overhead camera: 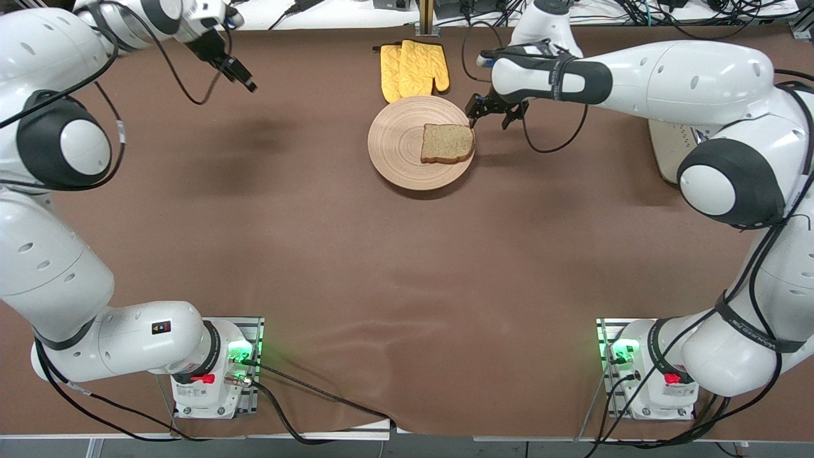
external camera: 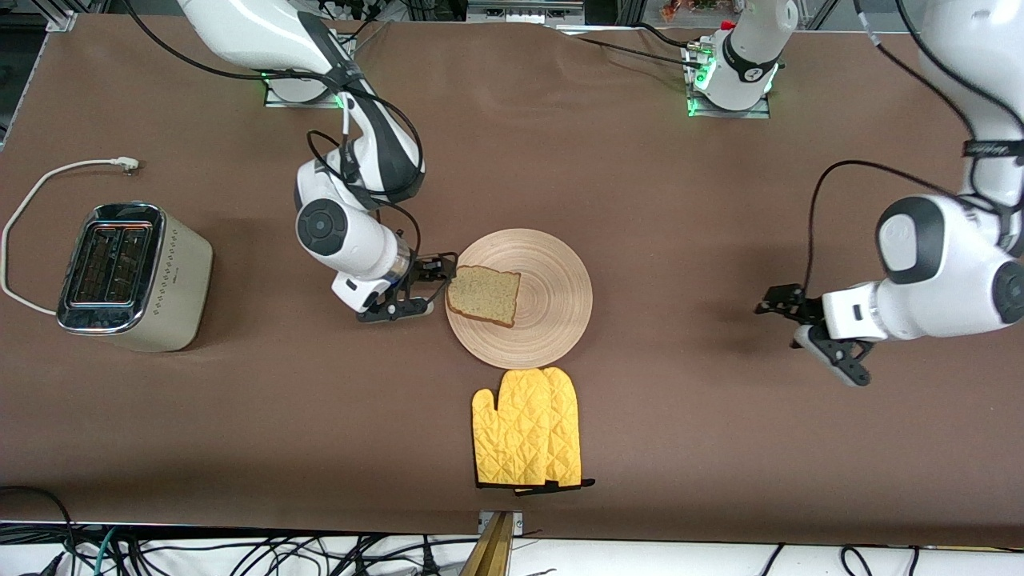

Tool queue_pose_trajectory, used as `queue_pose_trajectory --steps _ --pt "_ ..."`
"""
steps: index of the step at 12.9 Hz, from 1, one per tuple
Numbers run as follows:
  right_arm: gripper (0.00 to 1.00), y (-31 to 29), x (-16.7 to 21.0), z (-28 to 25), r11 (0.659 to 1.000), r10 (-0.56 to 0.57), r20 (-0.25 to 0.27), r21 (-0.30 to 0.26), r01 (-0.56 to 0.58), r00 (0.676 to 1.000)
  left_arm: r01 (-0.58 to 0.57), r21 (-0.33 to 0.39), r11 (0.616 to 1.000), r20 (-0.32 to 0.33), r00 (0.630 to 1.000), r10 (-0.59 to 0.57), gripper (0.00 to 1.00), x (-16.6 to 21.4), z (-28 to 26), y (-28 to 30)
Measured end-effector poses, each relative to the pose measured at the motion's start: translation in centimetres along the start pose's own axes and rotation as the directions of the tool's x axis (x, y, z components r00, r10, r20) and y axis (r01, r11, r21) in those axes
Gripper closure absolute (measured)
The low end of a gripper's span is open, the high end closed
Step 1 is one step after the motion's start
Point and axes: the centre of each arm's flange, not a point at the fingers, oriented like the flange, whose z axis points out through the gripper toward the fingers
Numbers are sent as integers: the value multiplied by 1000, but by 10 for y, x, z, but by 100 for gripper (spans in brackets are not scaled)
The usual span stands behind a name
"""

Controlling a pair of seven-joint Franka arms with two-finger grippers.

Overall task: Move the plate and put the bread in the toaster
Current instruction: 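Grasp the bread slice with the right gripper while the left gripper withdraws, then lift the bread with the right gripper and carry it to the toaster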

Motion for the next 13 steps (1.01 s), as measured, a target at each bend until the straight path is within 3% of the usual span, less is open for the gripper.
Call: queue_pose_trajectory --steps 1,3,4,5,6,7,8,9,10,11,13 --pt "0 -4 0 5 1000 11 -8 10 -11 1000 -30 54 998 22 999 29 0 -1 -26 7" --pt "3 -11 -1 13 999 33 -23 22 -33 999 -31 90 995 68 997 24 0 -8 -78 26" --pt "4 -14 -2 17 999 33 -28 24 -33 999 7 89 996 86 996 -14 0 -11 -102 35" --pt "12 -16 -3 23 999 36 -31 24 -35 999 48 90 995 95 994 -56 0 -11 -126 46" --pt "12 -17 -3 28 999 39 -36 24 -38 999 81 109 991 98 991 -91 0 -7 -146 60" --pt "18 -16 -2 33 999 43 -42 24 -42 998 112 143 983 98 987 -126 0 -4 -161 77" --pt "18 -14 -1 38 999 46 -48 24 -45 998 154 176 972 91 981 -172 0 -1 -171 92" --pt "25 -13 0 42 999 48 -49 23 -47 998 228 204 952 71 966 -247 0 -1 -178 104" --pt "34 -12 0 44 999 50 -49 23 -49 998 326 225 918 41 938 -343 0 -5 -186 112" --pt "35 -12 0 46 999 51 -49 22 -50 998 411 237 880 2 906 -423 0 -11 -191 116" --pt "52 -11 1 48 998 52 -53 23 -51 997 490 251 835 -66 869 -490 0 -28 -191 123"
